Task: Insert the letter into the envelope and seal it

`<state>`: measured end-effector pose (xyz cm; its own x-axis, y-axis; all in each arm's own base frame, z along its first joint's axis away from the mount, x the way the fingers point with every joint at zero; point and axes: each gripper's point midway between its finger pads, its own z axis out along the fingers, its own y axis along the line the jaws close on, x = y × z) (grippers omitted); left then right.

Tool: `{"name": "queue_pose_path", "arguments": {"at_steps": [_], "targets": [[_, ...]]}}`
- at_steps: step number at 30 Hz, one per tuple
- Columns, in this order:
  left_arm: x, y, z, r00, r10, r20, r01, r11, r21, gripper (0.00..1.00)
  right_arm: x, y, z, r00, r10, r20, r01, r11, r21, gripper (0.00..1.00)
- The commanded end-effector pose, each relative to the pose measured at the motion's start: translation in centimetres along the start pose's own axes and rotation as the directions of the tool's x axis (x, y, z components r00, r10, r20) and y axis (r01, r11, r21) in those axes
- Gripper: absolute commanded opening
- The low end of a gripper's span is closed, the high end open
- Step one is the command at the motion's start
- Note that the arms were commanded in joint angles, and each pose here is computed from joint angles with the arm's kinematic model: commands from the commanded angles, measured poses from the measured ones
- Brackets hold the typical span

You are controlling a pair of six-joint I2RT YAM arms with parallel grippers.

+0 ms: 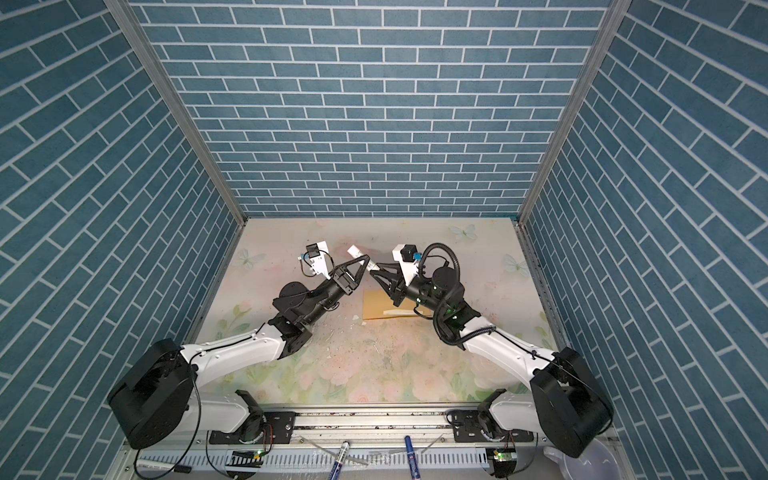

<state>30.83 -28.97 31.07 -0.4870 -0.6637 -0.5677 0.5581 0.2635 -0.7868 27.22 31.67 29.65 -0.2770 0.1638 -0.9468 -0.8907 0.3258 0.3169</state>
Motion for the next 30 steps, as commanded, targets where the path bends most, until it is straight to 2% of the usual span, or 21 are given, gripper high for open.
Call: {"name": "queue_pose_path", "arguments": {"at_steps": [1,5,8,11,13,15,17,18,22,24,30], "targets": [[1.5,-0.5,-0.4,0.997,0.048,-0.066,-0.046,0.999,0.027,0.00,-4.6,-0.5,0.2,0.928,0.366,0.068,-0.357,0.927,-0.118,0.00],[1.4,-0.6,-0.4,0.997,0.047,-0.065,-0.045,0.999,0.027,0.00,-5.0,-0.7,0.3,0.890,0.452,0.064,-0.431,0.878,-0.206,0.00],[1.3,-0.6,-0.5,0.997,0.041,-0.061,-0.039,0.999,0.024,0.00,-4.6,-1.1,0.2,0.900,0.431,0.069,-0.412,0.891,-0.191,0.14],[1.2,-0.4,-0.4,0.998,0.020,-0.053,-0.019,1.000,0.015,0.00,-4.5,-1.7,-0.7,0.943,0.306,0.133,-0.292,0.950,-0.111,0.30],[1.1,-0.5,-0.4,0.999,0.005,-0.049,-0.004,1.000,0.018,0.00,-4.5,-2.3,-1.9,0.970,0.156,0.185,-0.158,0.987,-0.004,0.42],[1.1,-0.6,-0.3,0.999,-0.002,-0.048,0.003,1.000,0.018,0.00,-4.3,-3.0,-3.2,0.977,-0.018,0.214,-0.011,0.991,0.133,0.47],[1.1,-0.6,-0.3,0.999,-0.005,-0.048,0.006,1.000,0.019,0.00,-3.9,-3.0,-4.4,0.954,-0.226,0.199,0.170,0.950,0.262,0.54],[1.1,-0.5,-0.3,0.999,-0.008,-0.049,0.009,1.000,0.017,0.00,-3.7,-2.8,-4.9,0.927,-0.331,0.178,0.264,0.910,0.318,0.56],[1.3,-0.4,0.1,0.998,-0.019,-0.066,0.020,1.000,0.007,0.00,-2.1,-0.5,-5.1,0.777,-0.623,0.091,0.556,0.747,0.365,0.60],[1.4,-0.3,0.3,0.997,-0.022,-0.075,0.022,1.000,0.001,0.00,-1.2,0.9,-4.7,0.717,-0.692,0.078,0.631,0.693,0.348,0.62],[1.3,-0.2,0.3,0.997,-0.047,-0.054,0.048,0.999,0.013,0.00,0.1,1.9,-3.0,0.625,-0.780,0.018,0.723,0.588,0.364,0.59]]}}
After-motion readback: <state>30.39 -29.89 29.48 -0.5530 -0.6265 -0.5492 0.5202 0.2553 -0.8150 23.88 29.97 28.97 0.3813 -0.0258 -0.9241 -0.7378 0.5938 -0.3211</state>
